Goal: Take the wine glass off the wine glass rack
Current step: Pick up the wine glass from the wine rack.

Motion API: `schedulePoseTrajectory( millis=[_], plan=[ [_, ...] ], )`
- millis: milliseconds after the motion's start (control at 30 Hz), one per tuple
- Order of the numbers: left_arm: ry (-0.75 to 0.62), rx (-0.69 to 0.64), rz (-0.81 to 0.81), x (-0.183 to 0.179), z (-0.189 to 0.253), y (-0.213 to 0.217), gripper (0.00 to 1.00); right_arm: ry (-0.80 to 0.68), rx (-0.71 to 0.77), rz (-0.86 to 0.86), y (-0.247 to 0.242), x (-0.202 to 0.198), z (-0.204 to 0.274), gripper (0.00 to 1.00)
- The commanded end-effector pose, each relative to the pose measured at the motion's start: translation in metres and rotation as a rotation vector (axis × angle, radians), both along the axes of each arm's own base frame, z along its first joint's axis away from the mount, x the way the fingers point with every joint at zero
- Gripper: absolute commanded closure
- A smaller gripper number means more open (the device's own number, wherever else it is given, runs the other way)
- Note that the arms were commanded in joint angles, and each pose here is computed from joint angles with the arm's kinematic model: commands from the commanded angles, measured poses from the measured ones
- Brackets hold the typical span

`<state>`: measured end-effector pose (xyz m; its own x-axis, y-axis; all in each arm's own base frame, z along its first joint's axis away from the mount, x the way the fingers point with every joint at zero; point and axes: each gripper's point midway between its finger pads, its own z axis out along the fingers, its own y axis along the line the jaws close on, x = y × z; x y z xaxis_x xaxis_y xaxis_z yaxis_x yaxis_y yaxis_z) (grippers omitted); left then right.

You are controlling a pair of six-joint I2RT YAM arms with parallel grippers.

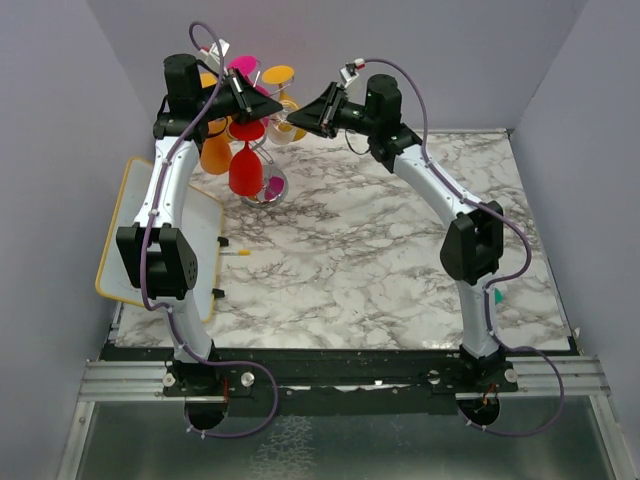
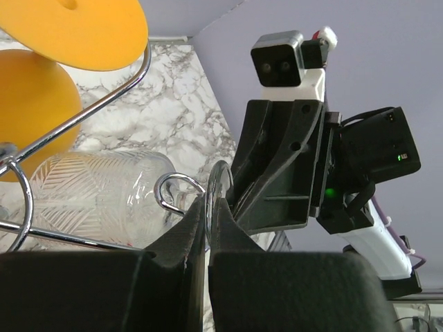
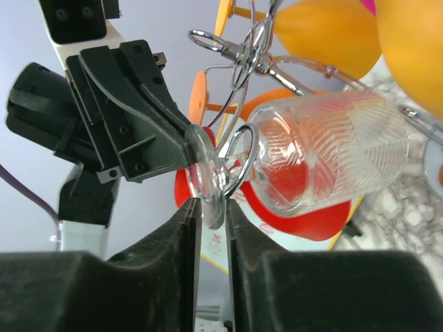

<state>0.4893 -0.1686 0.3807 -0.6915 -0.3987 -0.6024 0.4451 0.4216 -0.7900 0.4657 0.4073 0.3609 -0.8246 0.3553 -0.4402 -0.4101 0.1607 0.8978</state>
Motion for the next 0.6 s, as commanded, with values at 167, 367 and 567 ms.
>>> schedulePoseTrajectory(
  millis=[167,367,567],
  plan=[
    [-0.031,0.043,0.037,0.005,-0.003,0.01,1.0,-0.015,0.016,0.009,-0.001,-0.009,0.008,0.92],
    [-0.05,0.058,0.039,0.005,-0.004,0.011,0.97,-0.009,0.043,0.012,-0.003,-0.014,0.019,1.0],
    [-0.089,0.062,0.019,0.002,0.006,0.01,0.67,-0.015,0.112,-0.005,-0.011,-0.017,0.047,1.0]
  ],
)
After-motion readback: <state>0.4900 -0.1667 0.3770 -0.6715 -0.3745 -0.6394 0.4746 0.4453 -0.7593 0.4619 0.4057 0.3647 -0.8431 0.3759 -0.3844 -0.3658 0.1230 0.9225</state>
